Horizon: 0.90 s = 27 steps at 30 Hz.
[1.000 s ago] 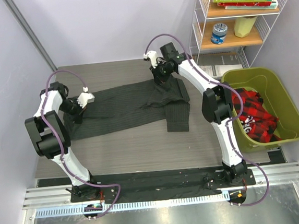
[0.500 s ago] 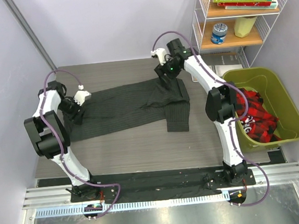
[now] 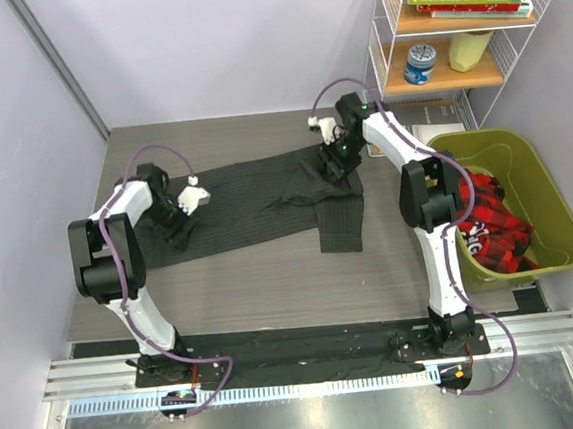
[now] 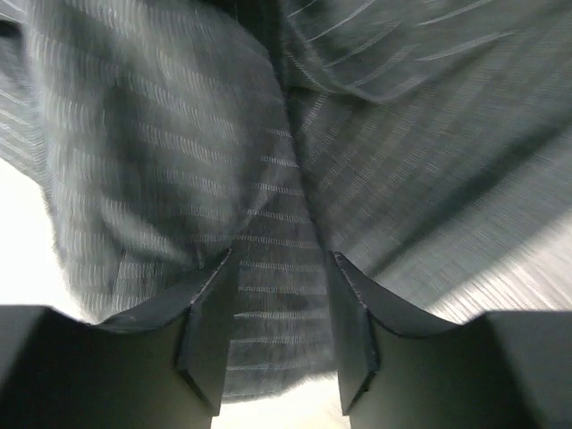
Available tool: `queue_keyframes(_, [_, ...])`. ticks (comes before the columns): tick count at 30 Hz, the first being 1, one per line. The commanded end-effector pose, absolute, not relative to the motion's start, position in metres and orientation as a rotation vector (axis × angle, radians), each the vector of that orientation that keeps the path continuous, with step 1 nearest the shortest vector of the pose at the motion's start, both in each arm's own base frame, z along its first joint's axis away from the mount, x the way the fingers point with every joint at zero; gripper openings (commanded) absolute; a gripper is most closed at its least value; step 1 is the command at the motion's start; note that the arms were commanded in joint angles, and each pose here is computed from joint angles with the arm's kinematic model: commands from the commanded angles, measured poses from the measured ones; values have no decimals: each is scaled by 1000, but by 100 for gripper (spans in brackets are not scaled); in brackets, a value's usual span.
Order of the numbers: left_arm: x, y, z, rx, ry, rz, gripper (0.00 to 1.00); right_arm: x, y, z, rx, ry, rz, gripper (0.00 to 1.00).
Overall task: Fold and stack the long sleeve shirts
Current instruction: Fold the shirt
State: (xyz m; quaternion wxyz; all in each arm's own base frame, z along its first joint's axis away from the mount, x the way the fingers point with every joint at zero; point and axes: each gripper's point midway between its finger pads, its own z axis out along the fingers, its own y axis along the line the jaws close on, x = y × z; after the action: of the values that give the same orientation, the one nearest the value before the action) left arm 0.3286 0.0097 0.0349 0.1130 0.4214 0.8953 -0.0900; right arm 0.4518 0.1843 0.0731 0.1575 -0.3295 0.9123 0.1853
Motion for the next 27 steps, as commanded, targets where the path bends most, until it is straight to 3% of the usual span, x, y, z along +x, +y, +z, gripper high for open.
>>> queue_keyframes(1, [325, 20, 16, 1242, 2656, -203, 53, 437, 196, 37, -961, 2680, 539, 47])
queue_keyframes(8, [289, 22, 2, 1399, 2662, -234, 52, 386, 185, -7, -959, 2851, 545, 44])
queue_keyframes(12, [262, 25, 0, 1522, 2652, -254, 52, 347, 184, -3, -925, 2910, 638, 44])
queue_keyframes(15, [260, 21, 10, 1508, 2637, -285, 53, 334, 192, 23, -881, 2879, 733, 48])
queue_keyframes(20, [279, -14, 53, 1333, 2536, -464, 57, 366, 178, 88, -823, 2737, 662, 56])
queue_keyframes(27, [290, -55, 110, 1357, 2265, -515, 66, 335, 119, 127, -761, 2699, 611, 66])
